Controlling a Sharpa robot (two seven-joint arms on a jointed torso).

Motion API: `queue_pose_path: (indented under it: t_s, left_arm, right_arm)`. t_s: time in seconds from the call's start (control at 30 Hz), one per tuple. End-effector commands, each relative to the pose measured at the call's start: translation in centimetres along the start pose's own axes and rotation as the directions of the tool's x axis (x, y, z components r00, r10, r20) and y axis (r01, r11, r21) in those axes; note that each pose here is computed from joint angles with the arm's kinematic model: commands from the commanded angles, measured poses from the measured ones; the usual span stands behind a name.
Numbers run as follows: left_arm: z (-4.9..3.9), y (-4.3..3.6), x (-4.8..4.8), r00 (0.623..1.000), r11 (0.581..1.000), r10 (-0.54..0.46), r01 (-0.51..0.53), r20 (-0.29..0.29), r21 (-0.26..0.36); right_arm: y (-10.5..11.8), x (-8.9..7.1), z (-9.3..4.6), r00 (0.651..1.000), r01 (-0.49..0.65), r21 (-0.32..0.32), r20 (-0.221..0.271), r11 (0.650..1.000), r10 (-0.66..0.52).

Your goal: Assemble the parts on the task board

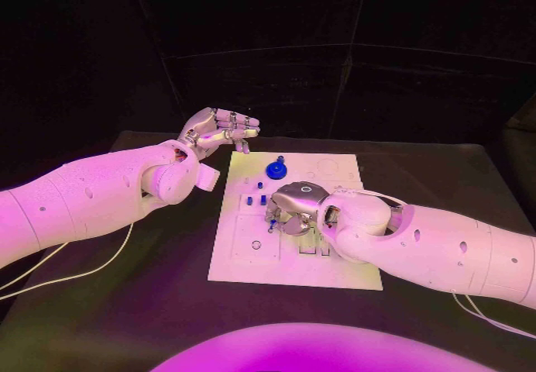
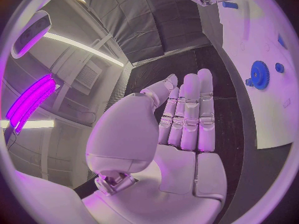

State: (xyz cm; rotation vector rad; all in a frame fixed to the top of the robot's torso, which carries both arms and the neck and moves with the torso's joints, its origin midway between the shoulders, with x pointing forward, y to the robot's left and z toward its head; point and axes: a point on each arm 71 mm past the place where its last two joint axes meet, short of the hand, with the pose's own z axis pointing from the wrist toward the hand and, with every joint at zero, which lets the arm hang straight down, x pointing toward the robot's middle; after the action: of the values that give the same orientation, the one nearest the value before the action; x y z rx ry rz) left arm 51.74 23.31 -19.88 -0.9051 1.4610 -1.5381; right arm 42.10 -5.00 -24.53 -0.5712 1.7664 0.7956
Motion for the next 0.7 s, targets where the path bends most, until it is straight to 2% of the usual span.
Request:
queue_pose_path:
  t_s: [0.03,0.7]
  left_arm:
    - [0.05,-0.21,0.05,1.000,1.000,-0.007,0.008,-0.006,0.016]
    - [0.06,-0.16,0.00,1.000,1.000,-0.009,0.009,-0.008,0.011]
  right_arm:
    - [0.19,0.16,0.05,1.000,0.010,-0.006,-0.014,1.000,-0.010]
    - [0.38,0.58,0.00,1.000,-0.003,-0.010,-0.015,1.000,0.003]
